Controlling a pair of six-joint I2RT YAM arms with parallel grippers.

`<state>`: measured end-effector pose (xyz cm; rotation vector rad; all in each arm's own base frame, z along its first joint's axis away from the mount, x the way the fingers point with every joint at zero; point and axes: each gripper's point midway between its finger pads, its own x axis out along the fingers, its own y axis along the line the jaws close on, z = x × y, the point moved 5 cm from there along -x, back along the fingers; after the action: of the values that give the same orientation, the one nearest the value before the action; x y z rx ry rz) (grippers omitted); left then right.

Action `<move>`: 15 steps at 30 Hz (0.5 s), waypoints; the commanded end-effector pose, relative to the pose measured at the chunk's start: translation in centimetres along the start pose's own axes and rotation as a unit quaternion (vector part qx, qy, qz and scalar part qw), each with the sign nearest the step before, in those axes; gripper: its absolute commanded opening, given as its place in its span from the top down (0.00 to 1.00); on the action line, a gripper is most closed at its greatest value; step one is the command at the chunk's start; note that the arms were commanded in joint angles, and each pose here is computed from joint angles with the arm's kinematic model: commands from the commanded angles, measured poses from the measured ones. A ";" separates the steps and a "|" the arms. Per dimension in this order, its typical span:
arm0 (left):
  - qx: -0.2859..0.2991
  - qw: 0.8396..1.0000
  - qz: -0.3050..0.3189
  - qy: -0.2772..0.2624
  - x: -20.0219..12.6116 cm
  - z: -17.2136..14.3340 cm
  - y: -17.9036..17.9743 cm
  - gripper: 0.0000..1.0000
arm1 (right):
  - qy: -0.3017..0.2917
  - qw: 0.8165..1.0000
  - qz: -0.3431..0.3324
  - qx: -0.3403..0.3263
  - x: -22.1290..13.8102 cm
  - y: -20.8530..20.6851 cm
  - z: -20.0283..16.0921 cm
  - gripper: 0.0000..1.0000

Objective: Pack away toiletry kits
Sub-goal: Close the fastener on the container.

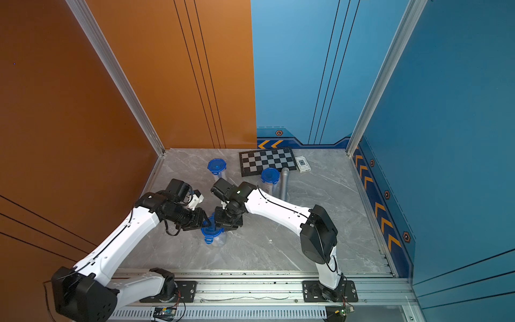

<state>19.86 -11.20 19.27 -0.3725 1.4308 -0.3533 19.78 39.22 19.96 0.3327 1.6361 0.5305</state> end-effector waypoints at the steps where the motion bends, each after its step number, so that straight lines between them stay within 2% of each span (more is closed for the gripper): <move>1: -0.044 0.993 -0.030 0.107 2.9 -3.3 0.3 0.56 | -0.019 1.000 -0.003 0.001 4.4 -0.6 2.2 0.61; 9: -0.080 0.988 -0.077 0.112 3.5 -3.2 -0.4 0.56 | -0.038 0.998 0.039 -0.027 4.8 1.2 3.0 0.60; 15: -0.100 0.985 -0.086 0.112 3.7 -3.1 -0.2 0.55 | -0.027 0.995 0.086 -0.042 5.3 2.8 3.1 0.59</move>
<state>19.24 -11.60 18.52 -0.5599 1.4803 -0.3456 20.59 39.22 19.67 0.3604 1.6393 0.5306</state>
